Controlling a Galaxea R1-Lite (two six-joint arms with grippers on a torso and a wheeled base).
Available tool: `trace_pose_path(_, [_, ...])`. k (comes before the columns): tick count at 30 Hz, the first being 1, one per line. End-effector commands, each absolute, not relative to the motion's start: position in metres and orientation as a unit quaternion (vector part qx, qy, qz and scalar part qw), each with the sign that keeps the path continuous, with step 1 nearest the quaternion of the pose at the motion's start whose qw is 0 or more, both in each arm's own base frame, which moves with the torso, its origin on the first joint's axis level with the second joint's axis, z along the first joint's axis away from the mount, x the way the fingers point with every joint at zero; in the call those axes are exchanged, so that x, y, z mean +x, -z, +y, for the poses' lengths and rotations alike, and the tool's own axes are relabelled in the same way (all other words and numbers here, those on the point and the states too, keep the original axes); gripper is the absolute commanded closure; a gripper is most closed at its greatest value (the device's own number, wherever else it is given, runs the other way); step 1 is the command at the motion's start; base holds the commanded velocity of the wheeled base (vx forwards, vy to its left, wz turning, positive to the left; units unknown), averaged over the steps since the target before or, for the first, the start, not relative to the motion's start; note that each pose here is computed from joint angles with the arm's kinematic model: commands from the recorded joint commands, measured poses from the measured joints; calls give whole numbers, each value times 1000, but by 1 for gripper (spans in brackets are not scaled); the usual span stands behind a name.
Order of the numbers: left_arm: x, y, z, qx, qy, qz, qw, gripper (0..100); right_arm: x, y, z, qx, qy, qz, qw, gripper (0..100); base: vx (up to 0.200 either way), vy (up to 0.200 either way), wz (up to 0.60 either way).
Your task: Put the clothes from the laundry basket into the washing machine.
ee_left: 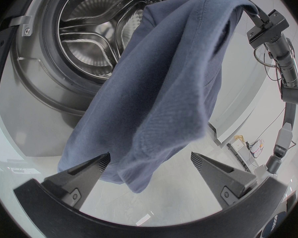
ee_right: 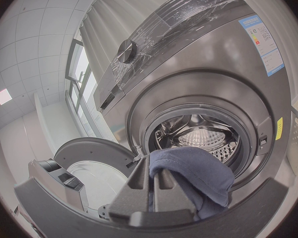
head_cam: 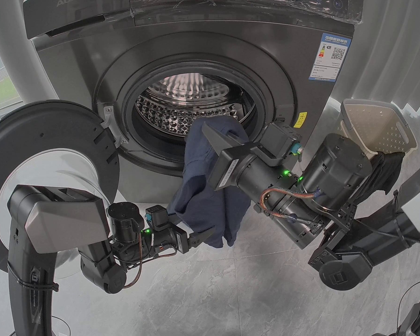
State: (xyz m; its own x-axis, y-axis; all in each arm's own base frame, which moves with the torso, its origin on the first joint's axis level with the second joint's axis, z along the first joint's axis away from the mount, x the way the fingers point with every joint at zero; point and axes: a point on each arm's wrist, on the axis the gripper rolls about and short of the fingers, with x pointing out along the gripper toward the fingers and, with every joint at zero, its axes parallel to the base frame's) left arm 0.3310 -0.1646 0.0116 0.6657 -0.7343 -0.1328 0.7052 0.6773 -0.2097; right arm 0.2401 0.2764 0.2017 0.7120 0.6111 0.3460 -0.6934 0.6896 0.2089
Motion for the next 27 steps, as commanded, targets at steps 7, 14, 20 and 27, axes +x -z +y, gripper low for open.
trace_pose_path(7, [333,-9,-169,-70,400,101,908,100,241,-201,276,163,-356,-125,912,100,0,0,0])
trace_pose_path(14, [322,-25,-166,-60,401,90,910,100,247,-201,269,164,-345,-127,916,100,0,0,0])
trace_pose_path(20, [291,-68,-148,-58,398,64,913,100,251,-208,254,164,-327,-133,921,100,0,0,0])
trace_pose_path(27, [251,-103,-122,-52,385,37,921,100,253,-219,227,166,-297,-146,929,100,0,0,0])
